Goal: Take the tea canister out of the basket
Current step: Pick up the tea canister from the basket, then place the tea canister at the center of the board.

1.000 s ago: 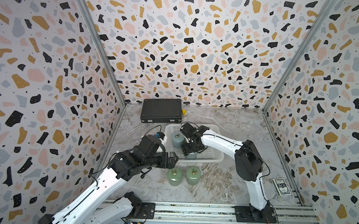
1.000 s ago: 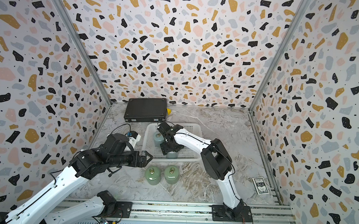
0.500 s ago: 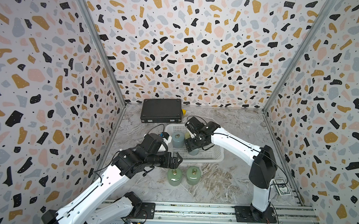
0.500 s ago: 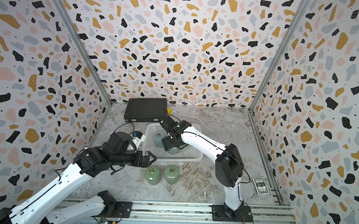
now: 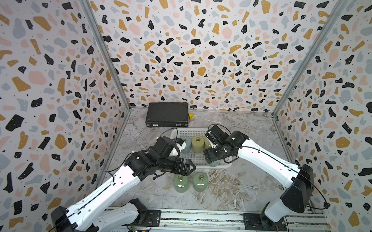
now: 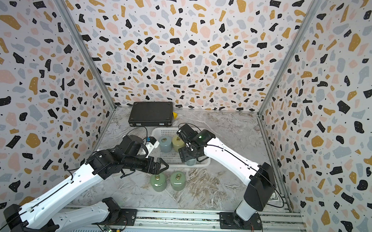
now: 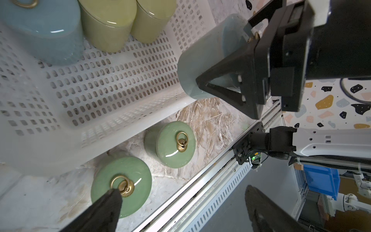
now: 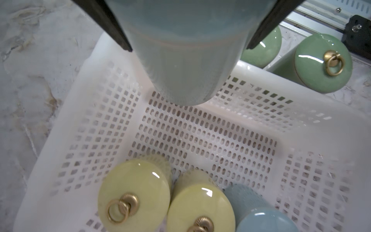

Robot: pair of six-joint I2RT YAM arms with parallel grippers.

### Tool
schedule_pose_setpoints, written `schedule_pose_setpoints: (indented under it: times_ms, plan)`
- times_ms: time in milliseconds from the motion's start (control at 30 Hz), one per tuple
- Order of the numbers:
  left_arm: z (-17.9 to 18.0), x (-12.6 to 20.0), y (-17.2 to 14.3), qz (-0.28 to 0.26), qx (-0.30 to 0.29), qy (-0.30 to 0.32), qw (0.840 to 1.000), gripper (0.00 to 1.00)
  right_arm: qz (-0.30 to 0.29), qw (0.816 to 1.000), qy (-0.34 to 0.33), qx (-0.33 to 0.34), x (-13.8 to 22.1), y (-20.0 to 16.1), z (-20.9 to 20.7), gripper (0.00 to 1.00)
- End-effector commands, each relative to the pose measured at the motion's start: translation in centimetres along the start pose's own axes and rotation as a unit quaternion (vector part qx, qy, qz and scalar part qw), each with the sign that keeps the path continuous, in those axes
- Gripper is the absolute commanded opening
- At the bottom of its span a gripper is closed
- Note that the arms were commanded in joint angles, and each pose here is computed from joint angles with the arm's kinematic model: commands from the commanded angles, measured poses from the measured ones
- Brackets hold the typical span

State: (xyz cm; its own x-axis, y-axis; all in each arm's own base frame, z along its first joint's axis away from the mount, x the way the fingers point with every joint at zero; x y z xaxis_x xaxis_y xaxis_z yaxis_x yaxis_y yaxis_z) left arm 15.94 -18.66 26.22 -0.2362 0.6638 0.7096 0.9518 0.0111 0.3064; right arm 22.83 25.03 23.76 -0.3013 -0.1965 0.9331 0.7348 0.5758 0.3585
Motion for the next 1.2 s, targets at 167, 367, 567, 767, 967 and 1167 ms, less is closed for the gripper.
schedule_pose_setpoints:
  times_ms: [167,367,567,767,967,1167]
  plan:
    - [-2.3,0.0,0.8,-0.01,-0.041,-0.036,0.998,1.0,-0.009,0.999,0.004,-0.05,2.5,-3.8,-0.9,0.78]
    - [-2.3,-0.2,0.7,-0.004,-0.04,-0.034,0.999,1.0,0.003,0.997,0.014,-0.069,0.8,-6.1,-0.5,0.78]
    - [-2.2,-0.1,0.4,-0.001,-0.039,-0.029,0.999,1.0,0.022,0.997,0.01,-0.073,-1.7,-7.7,0.2,0.78]
    - [-2.2,0.2,0.1,-0.003,-0.037,-0.024,0.999,1.0,0.02,0.997,0.006,-0.074,-1.8,-7.8,0.5,0.78]
    - [-2.1,0.0,0.0,-0.004,-0.037,-0.024,0.999,1.0,0.01,0.997,-0.002,-0.072,-0.2,-7.6,0.2,0.77]
    - [-2.1,0.2,0.1,-0.01,-0.039,-0.026,0.999,1.0,0.01,0.998,0.002,-0.068,2.9,-7.2,-0.1,0.77]
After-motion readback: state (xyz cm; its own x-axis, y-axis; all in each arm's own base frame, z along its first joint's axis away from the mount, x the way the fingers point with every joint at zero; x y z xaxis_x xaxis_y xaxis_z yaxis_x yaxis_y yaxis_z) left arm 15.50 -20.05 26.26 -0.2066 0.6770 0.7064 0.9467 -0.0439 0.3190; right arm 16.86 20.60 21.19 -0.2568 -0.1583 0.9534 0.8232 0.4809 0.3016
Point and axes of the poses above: each gripper's point midway between its finger pads, its own x axis back along the fingers, its own z axis along the line the jaws close on, y = z × x, the point moved 6 cm from there along x, back along the fingers, and after that the axes turned 13 degrees about x, right-handed, at the moved point
